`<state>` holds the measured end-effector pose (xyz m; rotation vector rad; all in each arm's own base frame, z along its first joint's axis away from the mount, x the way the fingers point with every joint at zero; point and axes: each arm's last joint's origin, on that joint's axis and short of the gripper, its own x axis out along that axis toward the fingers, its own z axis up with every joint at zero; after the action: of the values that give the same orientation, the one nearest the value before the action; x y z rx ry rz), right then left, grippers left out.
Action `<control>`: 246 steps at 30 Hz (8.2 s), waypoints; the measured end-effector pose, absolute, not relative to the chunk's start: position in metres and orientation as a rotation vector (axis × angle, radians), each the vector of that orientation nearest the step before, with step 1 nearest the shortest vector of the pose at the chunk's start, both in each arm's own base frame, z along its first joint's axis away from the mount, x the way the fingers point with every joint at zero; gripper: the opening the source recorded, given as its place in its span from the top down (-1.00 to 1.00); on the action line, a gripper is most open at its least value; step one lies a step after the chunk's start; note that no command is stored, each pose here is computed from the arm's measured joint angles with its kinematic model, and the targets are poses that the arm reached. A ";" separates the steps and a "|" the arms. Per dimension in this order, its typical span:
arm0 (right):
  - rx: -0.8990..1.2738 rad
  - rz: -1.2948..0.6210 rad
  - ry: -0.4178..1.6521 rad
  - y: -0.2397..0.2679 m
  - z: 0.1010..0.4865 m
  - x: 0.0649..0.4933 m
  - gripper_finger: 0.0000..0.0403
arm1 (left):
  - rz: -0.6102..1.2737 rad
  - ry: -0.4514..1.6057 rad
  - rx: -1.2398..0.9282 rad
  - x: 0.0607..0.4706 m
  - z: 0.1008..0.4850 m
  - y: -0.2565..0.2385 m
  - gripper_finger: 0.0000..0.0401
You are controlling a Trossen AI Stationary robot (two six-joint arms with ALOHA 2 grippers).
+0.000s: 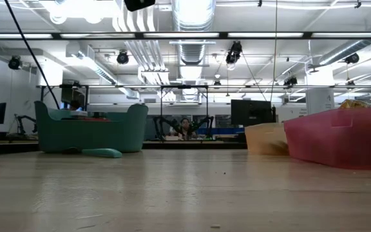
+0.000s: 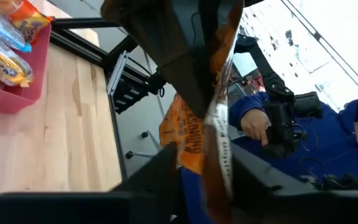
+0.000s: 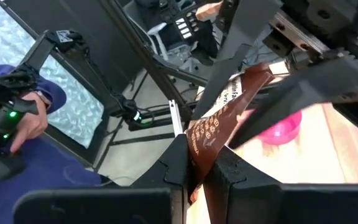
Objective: Pick & Place Food Item
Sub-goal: Put the orange seasoning spice bag into the green bin, then put the light blue spoon into the orange bin
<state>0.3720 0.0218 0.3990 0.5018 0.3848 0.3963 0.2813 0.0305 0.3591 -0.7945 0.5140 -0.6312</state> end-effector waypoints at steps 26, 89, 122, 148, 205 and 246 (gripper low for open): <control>0.587 0.361 0.405 0.017 0.399 0.371 -0.14 | -0.527 0.558 -0.916 0.265 0.367 0.031 1.00; 0.598 -0.028 0.372 0.028 0.426 0.318 -0.27 | 0.825 0.967 -0.736 0.233 0.227 0.164 1.00; 0.557 -0.017 0.375 0.029 0.426 0.318 -0.27 | 0.862 0.964 -0.748 0.226 0.203 0.148 0.87; 0.551 -0.022 0.394 0.029 0.424 0.317 -0.27 | 0.455 0.868 -0.641 0.196 0.268 0.116 -0.40; 0.590 0.014 0.400 0.042 0.425 0.315 -0.27 | -0.011 1.399 0.177 0.205 0.144 0.044 -0.08; 0.547 0.021 0.405 0.042 0.425 0.315 -0.27 | -0.057 1.356 -0.087 0.222 0.154 0.040 0.91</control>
<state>0.3153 0.0424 0.4248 0.5468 0.4045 0.0212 0.2221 0.0396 0.1540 -0.0869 1.3557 -0.0572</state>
